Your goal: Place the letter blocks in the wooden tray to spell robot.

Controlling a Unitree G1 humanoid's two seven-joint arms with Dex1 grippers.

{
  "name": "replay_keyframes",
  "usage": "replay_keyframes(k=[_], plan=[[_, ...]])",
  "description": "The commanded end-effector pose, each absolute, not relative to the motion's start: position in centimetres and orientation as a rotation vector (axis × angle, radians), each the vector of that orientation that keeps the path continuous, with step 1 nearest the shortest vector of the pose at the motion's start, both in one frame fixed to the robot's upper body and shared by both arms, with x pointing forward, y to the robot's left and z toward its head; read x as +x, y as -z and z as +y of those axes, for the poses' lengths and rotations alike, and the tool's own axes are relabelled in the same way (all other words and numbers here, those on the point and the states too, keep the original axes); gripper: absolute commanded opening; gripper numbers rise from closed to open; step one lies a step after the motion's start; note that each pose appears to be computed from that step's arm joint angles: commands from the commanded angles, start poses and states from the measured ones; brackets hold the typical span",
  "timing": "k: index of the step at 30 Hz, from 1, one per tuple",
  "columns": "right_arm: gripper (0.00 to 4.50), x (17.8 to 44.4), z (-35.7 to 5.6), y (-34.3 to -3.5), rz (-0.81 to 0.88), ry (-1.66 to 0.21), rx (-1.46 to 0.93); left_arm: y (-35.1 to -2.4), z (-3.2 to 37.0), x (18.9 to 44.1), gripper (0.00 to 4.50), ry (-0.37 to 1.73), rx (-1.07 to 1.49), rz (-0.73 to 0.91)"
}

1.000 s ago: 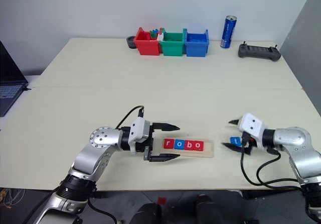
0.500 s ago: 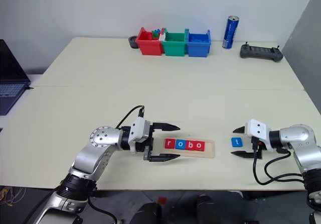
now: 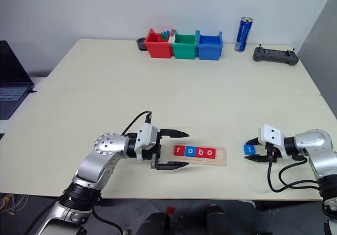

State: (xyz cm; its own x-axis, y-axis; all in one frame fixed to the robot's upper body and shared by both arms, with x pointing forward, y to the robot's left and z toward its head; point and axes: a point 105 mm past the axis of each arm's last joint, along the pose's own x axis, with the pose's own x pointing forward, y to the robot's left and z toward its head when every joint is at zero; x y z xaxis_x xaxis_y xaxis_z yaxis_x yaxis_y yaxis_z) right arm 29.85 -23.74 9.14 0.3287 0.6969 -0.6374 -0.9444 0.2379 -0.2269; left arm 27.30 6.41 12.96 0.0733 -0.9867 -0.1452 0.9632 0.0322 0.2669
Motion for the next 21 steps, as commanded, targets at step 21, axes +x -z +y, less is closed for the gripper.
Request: replay_keyframes(k=[21], plan=[[1.46, 29.7, -20.9, -13.0, 0.316, -1.190, -0.688, -14.1, 6.3, 28.1, 4.50, 1.504, 0.351, -0.142]])
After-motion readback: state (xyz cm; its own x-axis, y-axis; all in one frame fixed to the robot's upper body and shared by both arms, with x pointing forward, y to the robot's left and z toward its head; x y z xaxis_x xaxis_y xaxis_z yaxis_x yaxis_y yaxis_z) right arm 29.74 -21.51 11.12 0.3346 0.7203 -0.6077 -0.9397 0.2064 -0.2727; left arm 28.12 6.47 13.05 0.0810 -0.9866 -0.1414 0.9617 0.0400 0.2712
